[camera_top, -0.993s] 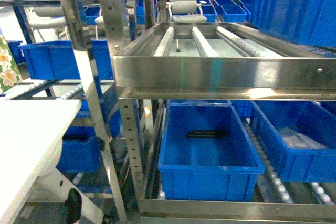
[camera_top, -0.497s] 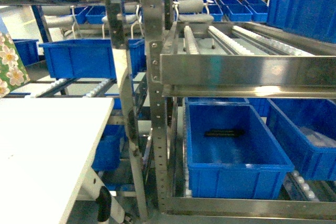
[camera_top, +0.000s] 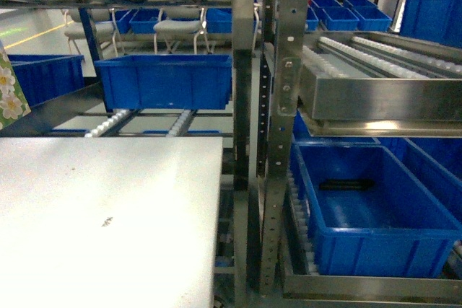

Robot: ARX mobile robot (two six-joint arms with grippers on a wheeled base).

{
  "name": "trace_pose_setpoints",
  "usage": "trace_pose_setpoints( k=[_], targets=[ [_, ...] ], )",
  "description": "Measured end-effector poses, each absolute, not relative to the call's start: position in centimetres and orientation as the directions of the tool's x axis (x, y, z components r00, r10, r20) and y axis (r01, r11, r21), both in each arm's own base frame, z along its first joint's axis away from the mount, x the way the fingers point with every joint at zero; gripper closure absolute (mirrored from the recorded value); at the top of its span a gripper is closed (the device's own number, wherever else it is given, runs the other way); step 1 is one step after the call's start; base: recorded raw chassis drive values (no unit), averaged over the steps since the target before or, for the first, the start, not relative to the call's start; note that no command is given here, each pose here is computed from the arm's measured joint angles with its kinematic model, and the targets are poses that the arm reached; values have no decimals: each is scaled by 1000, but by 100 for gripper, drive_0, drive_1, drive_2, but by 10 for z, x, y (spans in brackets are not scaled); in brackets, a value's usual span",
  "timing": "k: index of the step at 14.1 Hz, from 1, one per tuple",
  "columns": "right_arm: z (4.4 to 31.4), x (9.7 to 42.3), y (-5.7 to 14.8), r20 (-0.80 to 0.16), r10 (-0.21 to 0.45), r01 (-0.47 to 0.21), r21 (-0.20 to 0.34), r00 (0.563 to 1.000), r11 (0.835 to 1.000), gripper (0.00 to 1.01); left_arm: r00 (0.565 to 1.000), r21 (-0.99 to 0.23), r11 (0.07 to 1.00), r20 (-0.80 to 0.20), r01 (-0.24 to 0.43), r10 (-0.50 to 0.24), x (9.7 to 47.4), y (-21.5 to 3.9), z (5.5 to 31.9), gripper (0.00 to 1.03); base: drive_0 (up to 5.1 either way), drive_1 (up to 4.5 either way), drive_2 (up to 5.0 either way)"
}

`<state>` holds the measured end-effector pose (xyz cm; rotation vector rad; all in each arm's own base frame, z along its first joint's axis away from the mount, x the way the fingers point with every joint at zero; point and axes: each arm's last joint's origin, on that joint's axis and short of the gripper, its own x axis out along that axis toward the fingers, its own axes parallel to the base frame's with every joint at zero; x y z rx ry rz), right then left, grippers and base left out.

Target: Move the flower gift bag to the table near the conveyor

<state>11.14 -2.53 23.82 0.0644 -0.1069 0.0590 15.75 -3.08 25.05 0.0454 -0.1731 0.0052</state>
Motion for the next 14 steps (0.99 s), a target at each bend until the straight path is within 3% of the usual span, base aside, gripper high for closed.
trace_pose_setpoints(
  k=[14],
  targets=[
    [238, 111, -25, 107, 55, -62, 61, 993, 996, 99, 985, 44, 999, 173, -9, 1, 157, -31, 251, 101, -496, 244, 244]
  ],
)
